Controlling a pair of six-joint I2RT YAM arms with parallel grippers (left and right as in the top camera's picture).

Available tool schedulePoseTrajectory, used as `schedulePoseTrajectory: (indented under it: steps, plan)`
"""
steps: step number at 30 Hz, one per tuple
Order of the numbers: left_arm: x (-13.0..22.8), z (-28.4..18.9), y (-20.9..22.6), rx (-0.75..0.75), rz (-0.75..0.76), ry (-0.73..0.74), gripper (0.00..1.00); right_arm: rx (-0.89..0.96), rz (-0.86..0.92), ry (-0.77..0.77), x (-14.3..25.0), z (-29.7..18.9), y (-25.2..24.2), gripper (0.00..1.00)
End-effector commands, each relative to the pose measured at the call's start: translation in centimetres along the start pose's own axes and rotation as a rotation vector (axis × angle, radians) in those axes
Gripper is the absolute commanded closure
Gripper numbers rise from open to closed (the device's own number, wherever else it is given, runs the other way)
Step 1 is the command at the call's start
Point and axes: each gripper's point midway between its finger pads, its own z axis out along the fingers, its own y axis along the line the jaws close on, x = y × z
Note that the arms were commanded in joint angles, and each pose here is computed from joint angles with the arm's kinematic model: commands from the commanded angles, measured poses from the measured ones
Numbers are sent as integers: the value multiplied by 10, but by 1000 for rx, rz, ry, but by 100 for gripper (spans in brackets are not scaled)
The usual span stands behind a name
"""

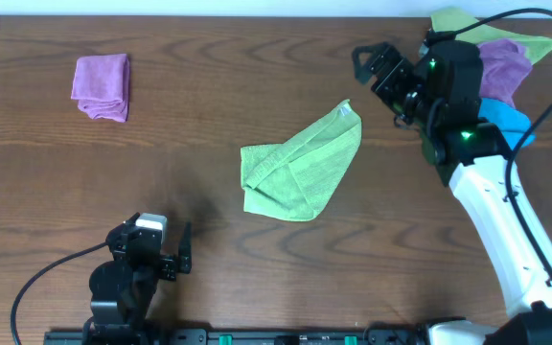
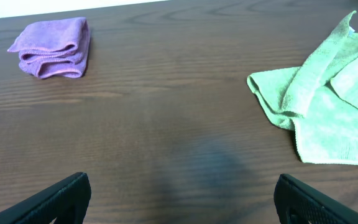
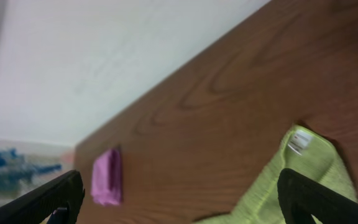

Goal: Fold the cloth
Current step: 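Grasp the green cloth's folded corner with the right gripper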

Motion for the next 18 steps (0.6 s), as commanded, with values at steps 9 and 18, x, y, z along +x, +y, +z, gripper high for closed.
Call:
schedulePoseTrajectory:
  steps: [9, 18]
  plan:
    - [7, 3, 0, 1, -15, 12, 5, 100, -603, 282, 102, 0, -1, 17]
    - [7, 3, 0, 0, -15, 12, 5, 329, -758, 476, 163, 20, -53, 27]
